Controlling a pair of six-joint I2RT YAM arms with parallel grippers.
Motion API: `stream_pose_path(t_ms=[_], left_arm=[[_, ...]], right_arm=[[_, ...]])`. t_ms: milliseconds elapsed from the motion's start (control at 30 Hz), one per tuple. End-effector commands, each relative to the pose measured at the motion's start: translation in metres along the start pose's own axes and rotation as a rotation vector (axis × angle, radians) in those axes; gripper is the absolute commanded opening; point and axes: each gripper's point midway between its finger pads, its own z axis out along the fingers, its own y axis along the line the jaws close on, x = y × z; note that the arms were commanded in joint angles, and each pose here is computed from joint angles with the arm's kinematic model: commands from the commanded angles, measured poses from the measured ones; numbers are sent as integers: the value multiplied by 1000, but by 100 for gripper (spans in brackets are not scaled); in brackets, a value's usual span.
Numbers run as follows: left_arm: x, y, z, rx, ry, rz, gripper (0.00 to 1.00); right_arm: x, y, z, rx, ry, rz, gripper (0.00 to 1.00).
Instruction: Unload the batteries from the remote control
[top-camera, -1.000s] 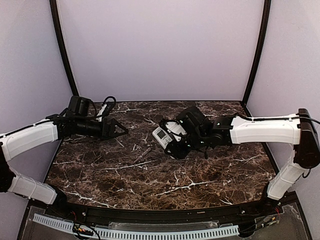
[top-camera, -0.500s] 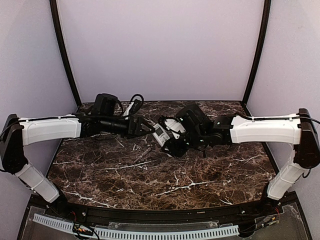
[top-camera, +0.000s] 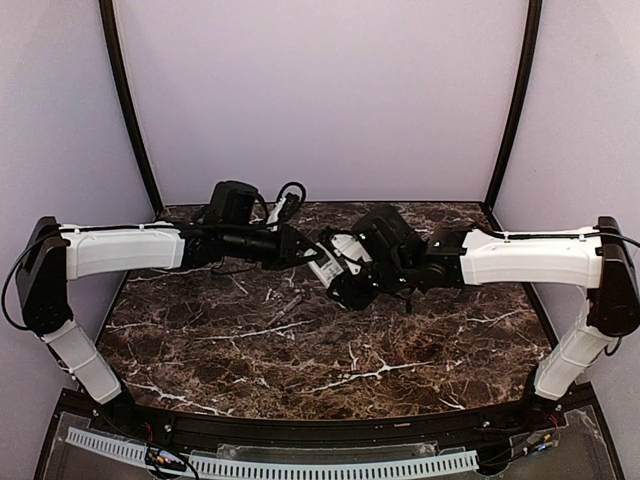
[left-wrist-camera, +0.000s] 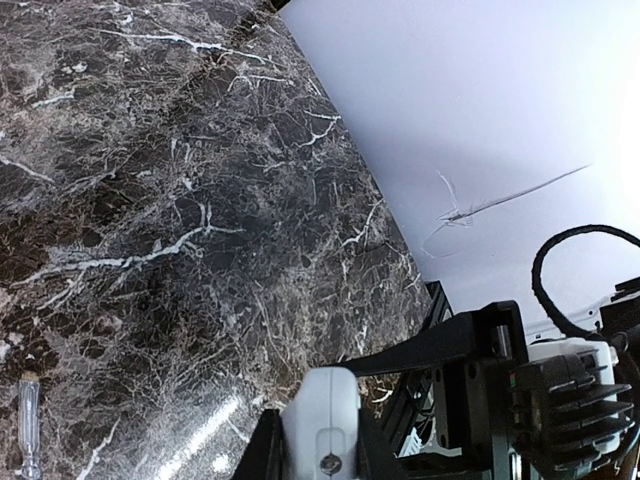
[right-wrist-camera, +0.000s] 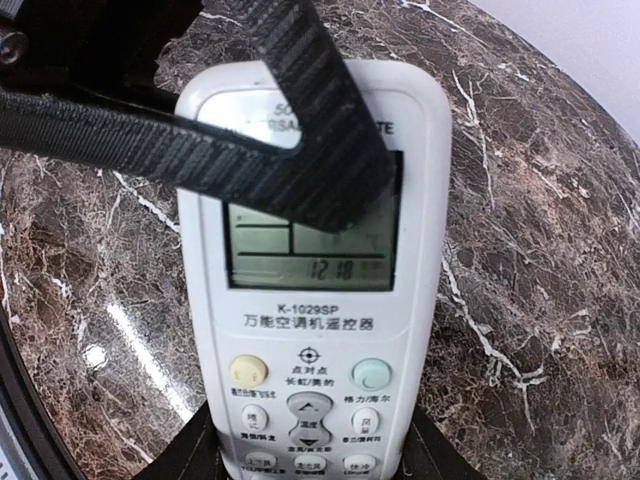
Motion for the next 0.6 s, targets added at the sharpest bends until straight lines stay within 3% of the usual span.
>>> stream_pose_path(t_ms=[0,67,200,500,567], left_arm=[[-5,-3,-1,-14,-9,-17,1],[-8,-2,-4,-34,-16,-43,0],[-8,1,-11,-88,-10,-100,0],[-13,-14,-22,-67,-17,-202,0],[-16,-20,-26,-51,-29,-208,0]], right_arm=[[-34,14,-19,-67,-134,-4,48],[-35,13,-21,-67,-148,-15,66],[-34,18,-27,-100,-196,-33,84],[-37,23,-43,-163,-316,-34,91],[-38,22,-48,-172,-357,-22,96]])
